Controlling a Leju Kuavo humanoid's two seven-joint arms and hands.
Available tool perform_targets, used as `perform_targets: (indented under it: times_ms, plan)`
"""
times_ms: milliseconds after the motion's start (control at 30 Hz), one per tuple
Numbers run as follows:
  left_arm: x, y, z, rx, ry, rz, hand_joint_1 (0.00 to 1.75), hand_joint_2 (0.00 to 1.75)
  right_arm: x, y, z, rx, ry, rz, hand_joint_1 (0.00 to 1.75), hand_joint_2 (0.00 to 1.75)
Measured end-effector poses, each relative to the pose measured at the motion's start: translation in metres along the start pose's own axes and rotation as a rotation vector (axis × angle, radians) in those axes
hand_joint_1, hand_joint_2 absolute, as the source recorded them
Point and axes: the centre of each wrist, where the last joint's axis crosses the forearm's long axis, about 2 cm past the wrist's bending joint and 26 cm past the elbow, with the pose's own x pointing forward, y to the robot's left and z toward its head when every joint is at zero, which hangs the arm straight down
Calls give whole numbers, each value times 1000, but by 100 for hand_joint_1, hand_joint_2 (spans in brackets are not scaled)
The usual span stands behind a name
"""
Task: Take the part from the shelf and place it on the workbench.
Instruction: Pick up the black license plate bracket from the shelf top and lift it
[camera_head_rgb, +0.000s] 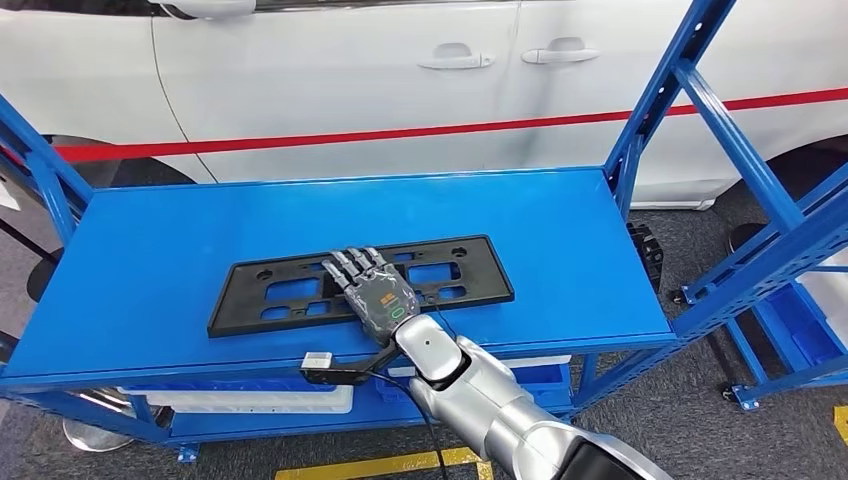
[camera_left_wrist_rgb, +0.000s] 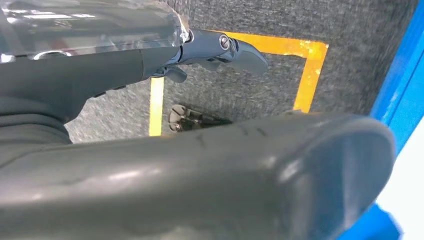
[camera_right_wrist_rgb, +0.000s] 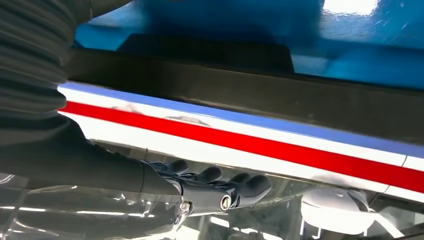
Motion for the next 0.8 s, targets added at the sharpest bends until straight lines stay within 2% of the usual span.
perform_targets:
  times_ms: [133,400,700,800]
  plan:
    - [0,1,0,-1,-1,-6,0,0,-1,4,2,36,7,34,169,175]
    - [1,2,0,-7,-6,-12,0,0,-4,10,6,43,34,52,164,175]
    - [0,4,0,-34,-41,-7,0,0,-4,13,8,46,25,53,167,175]
    - [1,4,-1,-47,-76,-9,0,131,-5,13,8,42,18,54,166,175]
